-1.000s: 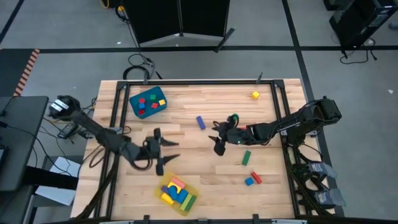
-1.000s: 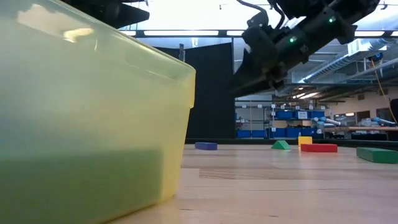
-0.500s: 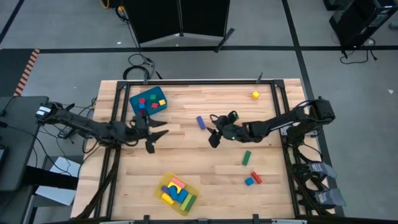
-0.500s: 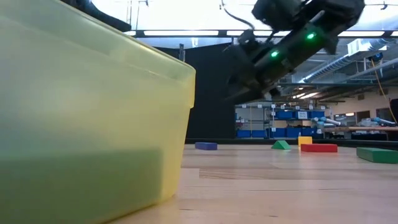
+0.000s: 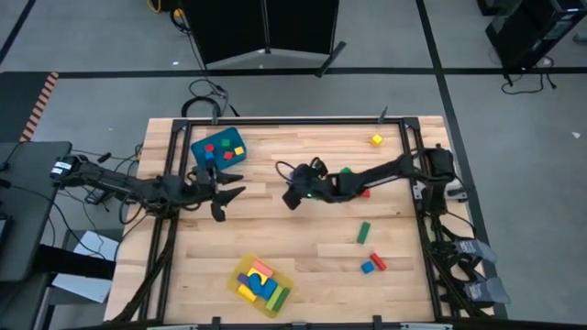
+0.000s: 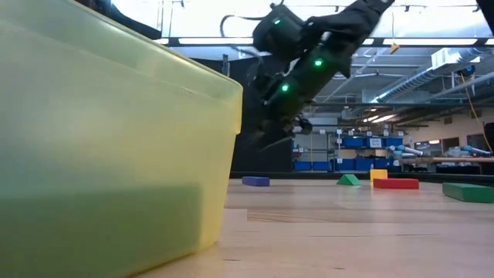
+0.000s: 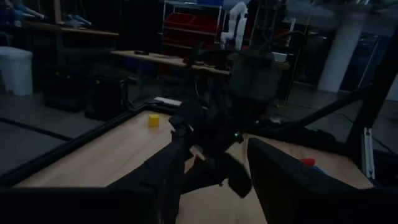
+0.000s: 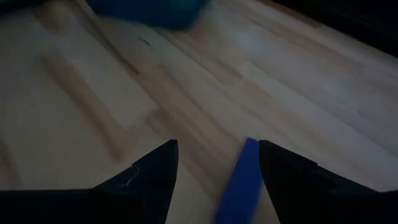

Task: Sort blocks by size
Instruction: Put the large violet block into the yellow bin

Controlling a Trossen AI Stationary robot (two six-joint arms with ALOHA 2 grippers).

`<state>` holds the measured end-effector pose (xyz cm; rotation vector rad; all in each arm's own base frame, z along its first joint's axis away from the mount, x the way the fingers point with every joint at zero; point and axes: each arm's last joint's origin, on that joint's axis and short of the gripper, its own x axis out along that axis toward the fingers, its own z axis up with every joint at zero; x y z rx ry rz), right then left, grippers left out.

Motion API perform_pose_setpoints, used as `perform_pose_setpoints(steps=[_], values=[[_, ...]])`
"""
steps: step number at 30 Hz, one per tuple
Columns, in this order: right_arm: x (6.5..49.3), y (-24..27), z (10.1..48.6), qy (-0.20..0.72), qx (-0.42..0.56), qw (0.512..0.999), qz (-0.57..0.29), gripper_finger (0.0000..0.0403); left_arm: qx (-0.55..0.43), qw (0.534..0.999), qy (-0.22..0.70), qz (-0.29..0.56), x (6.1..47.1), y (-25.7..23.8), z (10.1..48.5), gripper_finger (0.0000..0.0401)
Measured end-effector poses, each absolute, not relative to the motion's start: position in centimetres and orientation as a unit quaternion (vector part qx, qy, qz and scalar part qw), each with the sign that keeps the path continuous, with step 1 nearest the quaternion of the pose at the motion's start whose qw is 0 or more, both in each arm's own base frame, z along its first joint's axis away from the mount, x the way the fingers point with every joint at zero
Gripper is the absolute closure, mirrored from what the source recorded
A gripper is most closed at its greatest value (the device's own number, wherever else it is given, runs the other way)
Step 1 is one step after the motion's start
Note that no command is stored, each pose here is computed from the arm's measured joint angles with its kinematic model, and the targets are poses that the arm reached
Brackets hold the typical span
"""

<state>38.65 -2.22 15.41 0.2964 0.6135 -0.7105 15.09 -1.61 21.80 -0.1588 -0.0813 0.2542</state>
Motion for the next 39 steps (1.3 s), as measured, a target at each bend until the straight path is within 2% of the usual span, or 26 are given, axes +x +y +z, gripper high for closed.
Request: perform_pose_setpoints(steps=[6,15,34,39], values=[[39.8,-3.5,15.8,0.338,0.151,0.854,-0.365,0.0169,-0.088,0.988,-0.043,0.121,15.1,-1.6,21.8,0.0219],[39.2,-6.3,13.8,0.378,0.202,0.825,-0.369,0.0169,-0.093,0.988,-0.049,0.117,15.0,-1.7,22.0,0.0219],[39.9,-5.6,11.0,0.4,0.198,0.822,-0.353,0.0169,-0.092,0.988,-0.046,0.119,15.1,-1.6,21.9,0.0219],[39.9,-5.6,11.0,0.401,0.198,0.82,-0.356,0.0196,-0.09,0.987,-0.044,0.121,15.1,-1.6,21.9,0.0219]])
